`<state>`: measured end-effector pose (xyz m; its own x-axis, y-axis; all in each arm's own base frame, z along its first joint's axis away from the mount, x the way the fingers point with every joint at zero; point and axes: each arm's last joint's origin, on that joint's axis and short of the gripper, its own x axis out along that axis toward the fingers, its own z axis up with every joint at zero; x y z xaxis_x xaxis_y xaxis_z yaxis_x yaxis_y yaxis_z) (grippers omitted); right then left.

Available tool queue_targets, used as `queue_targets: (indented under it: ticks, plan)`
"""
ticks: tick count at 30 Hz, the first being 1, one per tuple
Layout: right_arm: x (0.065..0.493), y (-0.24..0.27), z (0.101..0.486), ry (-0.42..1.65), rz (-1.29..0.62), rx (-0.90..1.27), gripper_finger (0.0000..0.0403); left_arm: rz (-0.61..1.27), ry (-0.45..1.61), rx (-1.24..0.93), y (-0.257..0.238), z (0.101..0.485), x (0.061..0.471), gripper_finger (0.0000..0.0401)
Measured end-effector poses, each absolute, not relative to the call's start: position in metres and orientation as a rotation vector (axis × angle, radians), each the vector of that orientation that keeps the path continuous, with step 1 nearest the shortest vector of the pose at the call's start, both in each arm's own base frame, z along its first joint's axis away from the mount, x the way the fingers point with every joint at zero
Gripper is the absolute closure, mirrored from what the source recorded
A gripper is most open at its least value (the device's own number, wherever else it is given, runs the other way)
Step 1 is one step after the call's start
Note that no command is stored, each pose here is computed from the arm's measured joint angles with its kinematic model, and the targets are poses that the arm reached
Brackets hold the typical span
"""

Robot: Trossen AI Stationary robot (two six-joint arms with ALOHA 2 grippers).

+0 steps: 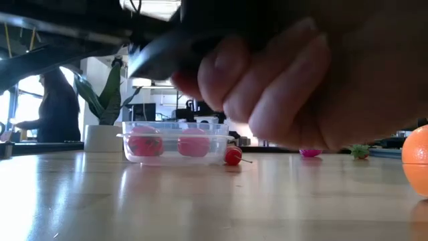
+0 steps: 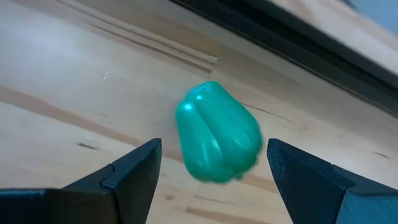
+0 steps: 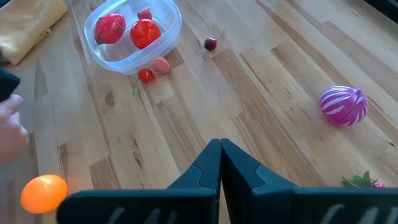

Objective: Pick and placing Produce into tupperware
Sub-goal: Put the green bell pepper into the transparent container

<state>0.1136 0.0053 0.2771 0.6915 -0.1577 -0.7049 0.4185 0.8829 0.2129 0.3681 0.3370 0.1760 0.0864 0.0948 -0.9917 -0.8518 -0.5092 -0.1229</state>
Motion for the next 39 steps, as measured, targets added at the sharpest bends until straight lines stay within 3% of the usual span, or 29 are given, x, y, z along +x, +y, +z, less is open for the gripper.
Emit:
queue_targets:
  ticks: [23, 33, 39]
  plan:
    - [0.114, 0.005, 0.277, 0.742, -0.331, 0.376, 0.0402, 1.561, 0.763, -1.615, 0.342, 0.158, 0.37, 0.0122]
    - [0.114, 0.005, 0.277, 0.742, -0.331, 0.376, 0.0402, 1.592, 0.759, -1.658, 0.34, 0.159, 0.368, 0.0193]
    - [0.114, 0.005, 0.277, 0.742, -0.331, 0.376, 0.0402, 1.59, 0.767, -1.646, 0.34, 0.159, 0.368, 0.018]
